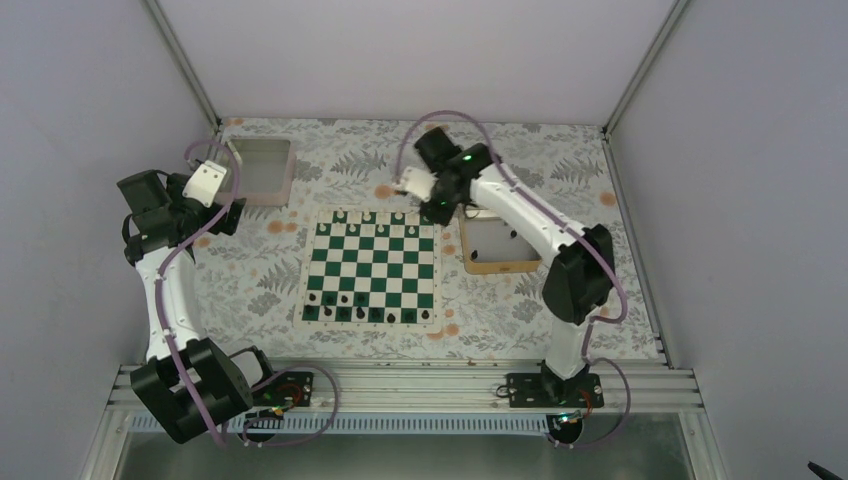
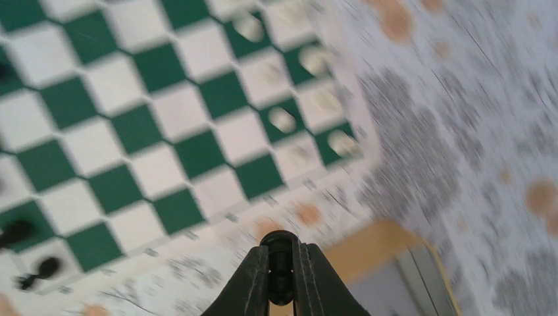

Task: Set up the chess pieces on the board
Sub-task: Pick up the chess piece from the storage box, then place the chess piece on the chessboard.

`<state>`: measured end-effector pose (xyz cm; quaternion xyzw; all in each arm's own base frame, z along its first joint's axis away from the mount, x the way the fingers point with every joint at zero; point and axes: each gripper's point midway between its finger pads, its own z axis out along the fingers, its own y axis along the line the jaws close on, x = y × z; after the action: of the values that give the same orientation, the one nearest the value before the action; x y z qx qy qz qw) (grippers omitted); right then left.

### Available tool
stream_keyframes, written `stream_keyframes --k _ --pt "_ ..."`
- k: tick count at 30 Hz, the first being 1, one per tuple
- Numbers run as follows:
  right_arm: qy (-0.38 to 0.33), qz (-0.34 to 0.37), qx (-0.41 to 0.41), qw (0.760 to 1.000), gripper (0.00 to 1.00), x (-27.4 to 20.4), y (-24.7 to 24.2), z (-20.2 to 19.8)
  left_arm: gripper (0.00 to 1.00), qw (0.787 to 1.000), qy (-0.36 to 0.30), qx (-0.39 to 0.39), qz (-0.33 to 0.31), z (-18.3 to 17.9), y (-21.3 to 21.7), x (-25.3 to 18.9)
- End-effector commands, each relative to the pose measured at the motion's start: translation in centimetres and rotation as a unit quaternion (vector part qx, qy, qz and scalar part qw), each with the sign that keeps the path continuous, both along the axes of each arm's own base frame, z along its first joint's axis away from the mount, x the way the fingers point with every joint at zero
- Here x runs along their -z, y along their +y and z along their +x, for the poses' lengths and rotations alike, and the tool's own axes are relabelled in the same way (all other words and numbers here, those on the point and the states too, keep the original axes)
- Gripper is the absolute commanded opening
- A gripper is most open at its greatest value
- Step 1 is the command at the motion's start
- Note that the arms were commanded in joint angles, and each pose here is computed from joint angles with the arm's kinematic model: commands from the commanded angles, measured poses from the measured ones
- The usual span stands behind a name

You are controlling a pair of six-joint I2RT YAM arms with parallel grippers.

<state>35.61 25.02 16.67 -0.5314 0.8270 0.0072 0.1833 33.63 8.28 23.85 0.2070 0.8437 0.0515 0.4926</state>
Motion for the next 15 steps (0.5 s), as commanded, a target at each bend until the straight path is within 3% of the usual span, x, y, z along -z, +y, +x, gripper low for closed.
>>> stream_keyframes --k 1,8,15 --pt "0.041 0.012 -0.090 0.995 0.10 1.1 7.0 -5.0 1.00 1.000 -0.013 0.005 -0.001 0.4 0.1 -0.9" --pt "0.071 -0.012 -0.175 0.982 0.10 5.8 12.7 -9.8 1.00 1.000 -0.012 -0.002 0.000 0.1 0.2 -0.5" --pt "0.091 -0.018 -0.203 0.975 0.09 9.1 13.8 -12.9 1.00 1.000 -0.006 -0.003 0.000 0.1 0.2 0.3"
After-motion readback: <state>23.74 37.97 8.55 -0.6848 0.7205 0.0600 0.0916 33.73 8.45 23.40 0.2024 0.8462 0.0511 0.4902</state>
